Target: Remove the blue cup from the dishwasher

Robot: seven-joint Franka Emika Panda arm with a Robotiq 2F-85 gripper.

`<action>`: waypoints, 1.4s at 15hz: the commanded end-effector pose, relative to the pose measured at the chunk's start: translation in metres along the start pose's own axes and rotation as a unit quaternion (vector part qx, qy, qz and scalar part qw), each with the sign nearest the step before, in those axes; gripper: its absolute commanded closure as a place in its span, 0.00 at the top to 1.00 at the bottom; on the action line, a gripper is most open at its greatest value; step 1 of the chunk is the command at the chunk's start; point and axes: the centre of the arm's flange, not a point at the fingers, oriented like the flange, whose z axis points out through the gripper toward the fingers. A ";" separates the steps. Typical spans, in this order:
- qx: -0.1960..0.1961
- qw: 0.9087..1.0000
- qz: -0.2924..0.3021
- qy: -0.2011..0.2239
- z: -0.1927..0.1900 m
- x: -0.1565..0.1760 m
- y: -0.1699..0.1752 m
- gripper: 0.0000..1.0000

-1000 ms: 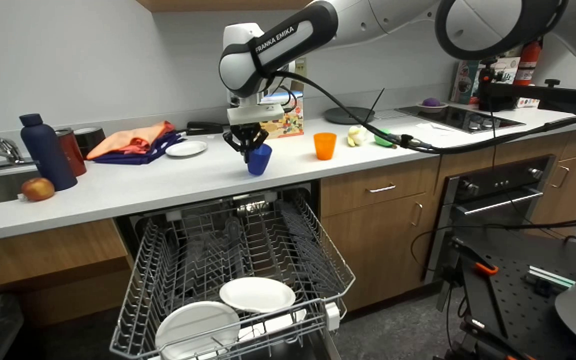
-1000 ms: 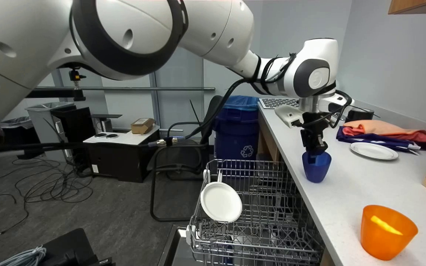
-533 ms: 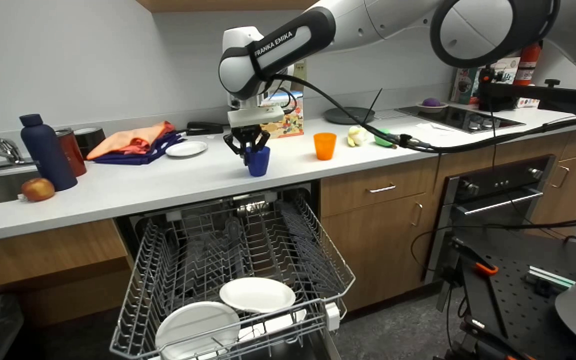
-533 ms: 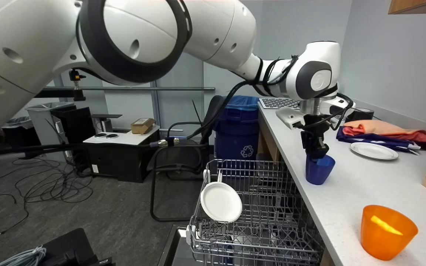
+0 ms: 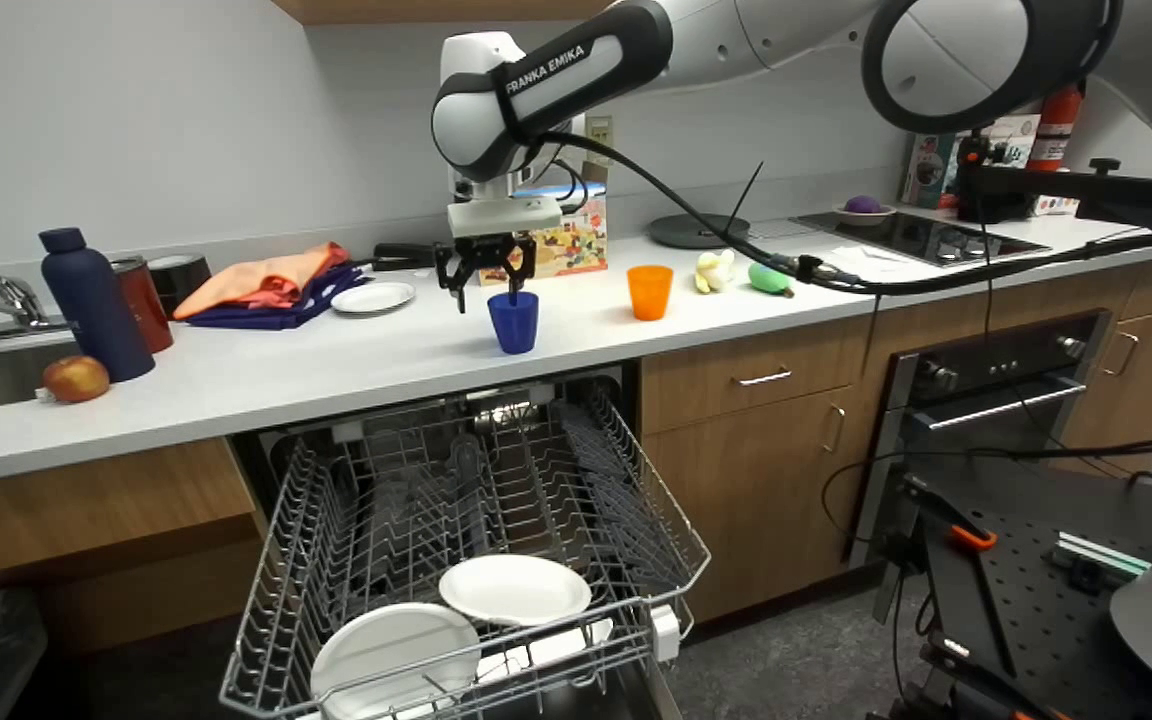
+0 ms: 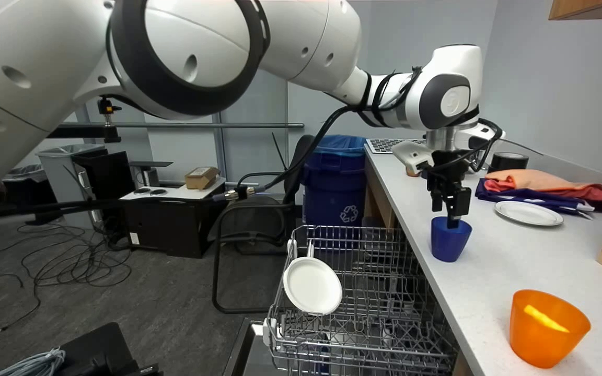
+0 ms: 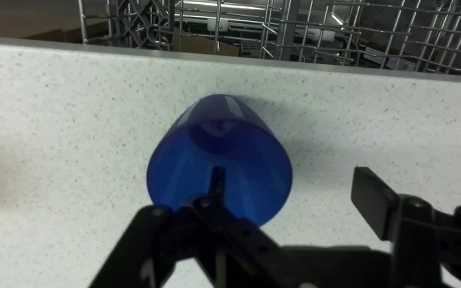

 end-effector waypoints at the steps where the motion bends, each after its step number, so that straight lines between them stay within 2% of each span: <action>1: 0.018 1.000 -0.001 0.024 -0.029 0.003 -0.006 1.00; 9: 0.078 0.992 -0.071 0.067 -0.086 -0.030 -0.035 1.00; 13: 0.107 0.984 -0.131 0.061 -0.105 -0.057 -0.049 1.00; 18: 0.101 0.971 -0.212 0.032 -0.117 -0.088 -0.053 1.00; 20: 0.091 0.970 -0.223 0.023 -0.117 -0.096 -0.053 1.00; 21: 0.094 0.973 -0.206 0.037 -0.110 -0.077 -0.069 1.00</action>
